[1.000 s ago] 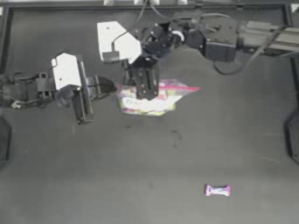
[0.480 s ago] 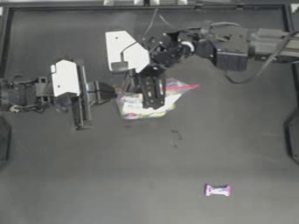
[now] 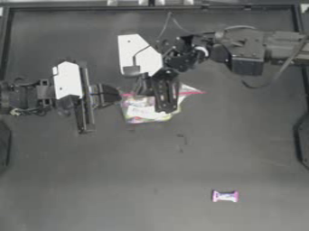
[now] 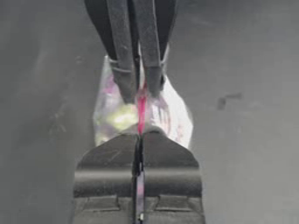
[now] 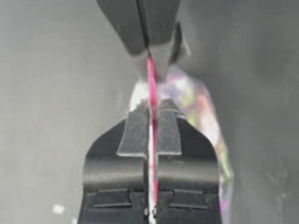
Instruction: Put candy in bag
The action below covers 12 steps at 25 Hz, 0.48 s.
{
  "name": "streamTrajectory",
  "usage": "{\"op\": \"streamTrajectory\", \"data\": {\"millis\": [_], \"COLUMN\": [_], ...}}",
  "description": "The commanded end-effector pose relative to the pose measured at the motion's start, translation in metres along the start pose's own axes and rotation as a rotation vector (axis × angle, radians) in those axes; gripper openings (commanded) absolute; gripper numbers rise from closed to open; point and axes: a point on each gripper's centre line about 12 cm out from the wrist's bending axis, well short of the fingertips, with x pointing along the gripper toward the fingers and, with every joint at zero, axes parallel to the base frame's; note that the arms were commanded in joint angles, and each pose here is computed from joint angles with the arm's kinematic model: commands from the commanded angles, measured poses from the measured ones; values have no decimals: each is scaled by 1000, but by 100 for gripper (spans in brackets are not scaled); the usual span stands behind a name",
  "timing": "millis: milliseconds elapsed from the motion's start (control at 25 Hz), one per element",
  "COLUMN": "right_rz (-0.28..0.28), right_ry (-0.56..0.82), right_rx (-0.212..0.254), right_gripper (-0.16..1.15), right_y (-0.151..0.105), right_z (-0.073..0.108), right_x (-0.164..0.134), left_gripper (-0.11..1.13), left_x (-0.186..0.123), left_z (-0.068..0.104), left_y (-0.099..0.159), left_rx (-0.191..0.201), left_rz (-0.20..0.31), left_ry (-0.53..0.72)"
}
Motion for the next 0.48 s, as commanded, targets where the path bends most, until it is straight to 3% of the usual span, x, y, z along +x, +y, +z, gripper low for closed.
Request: {"op": "streamTrajectory", "data": {"millis": [40, 480], "right_rz": [-22, -33], "right_ry": [-6, 23], "right_rx": [17, 54], "right_gripper": [6, 6], "right_y": [-9, -21], "right_z": [-5, -22], "right_x": [-13, -9], "left_gripper": [4, 4], "left_x": [-10, -10], "left_z": [18, 17], "left_y": [3, 3], "left_rx": [-2, -1], "left_rz": [12, 12], "left_ry": [-63, -63]}}
